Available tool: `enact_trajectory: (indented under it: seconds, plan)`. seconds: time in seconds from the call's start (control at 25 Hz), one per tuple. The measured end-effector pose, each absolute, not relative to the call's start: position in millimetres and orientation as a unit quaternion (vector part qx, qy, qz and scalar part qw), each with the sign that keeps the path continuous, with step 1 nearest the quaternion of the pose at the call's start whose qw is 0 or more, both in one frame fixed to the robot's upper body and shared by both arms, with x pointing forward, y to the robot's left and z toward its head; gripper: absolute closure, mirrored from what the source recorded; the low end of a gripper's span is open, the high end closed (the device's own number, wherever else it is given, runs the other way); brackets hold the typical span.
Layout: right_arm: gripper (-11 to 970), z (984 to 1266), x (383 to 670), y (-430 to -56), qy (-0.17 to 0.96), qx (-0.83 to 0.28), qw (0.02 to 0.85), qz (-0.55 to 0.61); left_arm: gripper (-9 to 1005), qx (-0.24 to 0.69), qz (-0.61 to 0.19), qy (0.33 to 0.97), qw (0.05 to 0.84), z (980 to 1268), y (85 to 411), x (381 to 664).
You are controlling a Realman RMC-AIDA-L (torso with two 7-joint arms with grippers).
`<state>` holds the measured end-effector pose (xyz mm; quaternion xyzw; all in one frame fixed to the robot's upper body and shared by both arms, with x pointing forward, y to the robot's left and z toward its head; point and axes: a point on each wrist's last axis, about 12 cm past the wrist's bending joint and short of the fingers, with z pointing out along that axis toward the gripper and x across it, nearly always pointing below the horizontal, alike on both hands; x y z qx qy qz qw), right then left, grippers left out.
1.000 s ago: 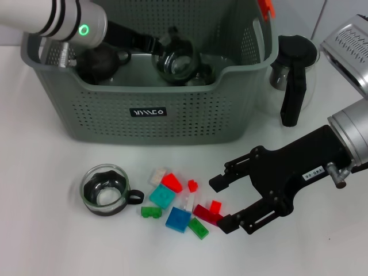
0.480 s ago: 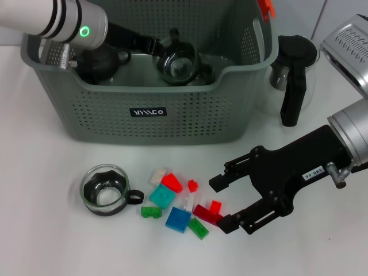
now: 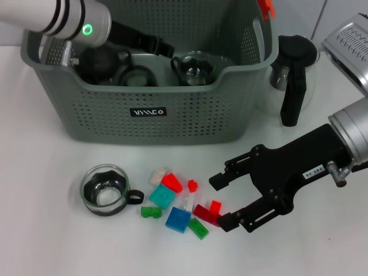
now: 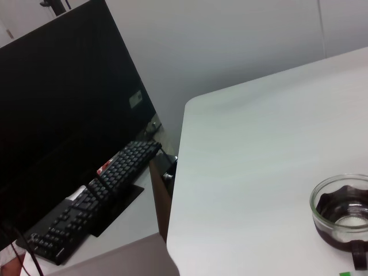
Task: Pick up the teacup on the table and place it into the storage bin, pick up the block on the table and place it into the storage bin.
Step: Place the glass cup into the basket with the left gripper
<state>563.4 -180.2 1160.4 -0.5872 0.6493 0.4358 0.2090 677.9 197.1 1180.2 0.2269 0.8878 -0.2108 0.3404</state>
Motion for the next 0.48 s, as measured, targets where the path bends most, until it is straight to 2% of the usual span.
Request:
enact_trajectory:
  seconds: [0.32, 0.48]
  plan:
    - [124, 1164, 565, -182, 0.647, -0.586, 0.214, 0.437, 504, 0.251, -0.225, 0.871, 0.357, 1219, 202, 674]
    - [124, 1166, 565, -184, 0.646, -0.584, 0.217, 0.441, 400, 0.265, -0.252, 0.862, 0.352, 1241, 218, 661]
